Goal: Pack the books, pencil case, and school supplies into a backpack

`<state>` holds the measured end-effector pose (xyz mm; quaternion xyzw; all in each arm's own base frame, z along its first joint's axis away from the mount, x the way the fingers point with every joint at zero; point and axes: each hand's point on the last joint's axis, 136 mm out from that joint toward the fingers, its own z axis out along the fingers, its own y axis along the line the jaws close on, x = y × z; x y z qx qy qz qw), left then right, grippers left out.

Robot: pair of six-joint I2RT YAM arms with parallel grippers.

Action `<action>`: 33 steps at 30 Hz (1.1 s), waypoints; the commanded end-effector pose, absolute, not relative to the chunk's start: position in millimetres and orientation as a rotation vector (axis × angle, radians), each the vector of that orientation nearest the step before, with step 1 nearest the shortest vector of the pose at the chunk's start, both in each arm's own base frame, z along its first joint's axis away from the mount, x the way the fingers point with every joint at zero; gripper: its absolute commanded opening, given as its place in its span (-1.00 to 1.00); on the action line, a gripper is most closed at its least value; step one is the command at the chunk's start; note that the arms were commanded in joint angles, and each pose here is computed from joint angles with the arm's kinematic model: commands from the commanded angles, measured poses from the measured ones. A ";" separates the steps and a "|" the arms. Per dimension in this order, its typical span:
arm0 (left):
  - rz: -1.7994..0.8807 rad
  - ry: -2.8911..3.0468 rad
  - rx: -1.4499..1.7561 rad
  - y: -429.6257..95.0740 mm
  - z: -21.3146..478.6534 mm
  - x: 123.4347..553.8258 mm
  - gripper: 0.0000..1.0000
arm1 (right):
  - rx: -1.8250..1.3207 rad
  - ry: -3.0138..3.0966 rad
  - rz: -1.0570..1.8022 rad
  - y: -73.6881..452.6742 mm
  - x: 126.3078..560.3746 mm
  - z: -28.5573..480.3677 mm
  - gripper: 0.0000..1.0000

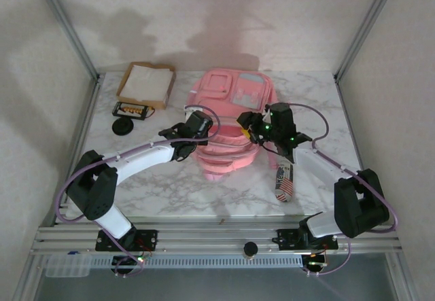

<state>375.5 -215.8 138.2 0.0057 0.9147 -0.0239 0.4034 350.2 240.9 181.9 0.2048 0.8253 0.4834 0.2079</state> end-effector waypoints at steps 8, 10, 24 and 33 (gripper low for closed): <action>0.008 2.272 0.023 -216.1 155.0 371.4 -1.00 | 0.598 2.229 1.309 251.4 380.5 172.4 -0.76; 0.057 2.268 0.006 -208.7 156.9 372.3 -1.00 | 0.614 2.225 1.262 240.7 379.9 169.4 -0.88; 0.222 2.314 -0.135 -140.4 144.0 377.3 -1.00 | 0.571 2.211 1.076 155.3 413.7 168.1 -1.00; 0.325 2.316 -0.042 -135.7 137.3 394.8 -1.00 | 0.533 2.205 1.049 120.4 450.8 178.4 -1.00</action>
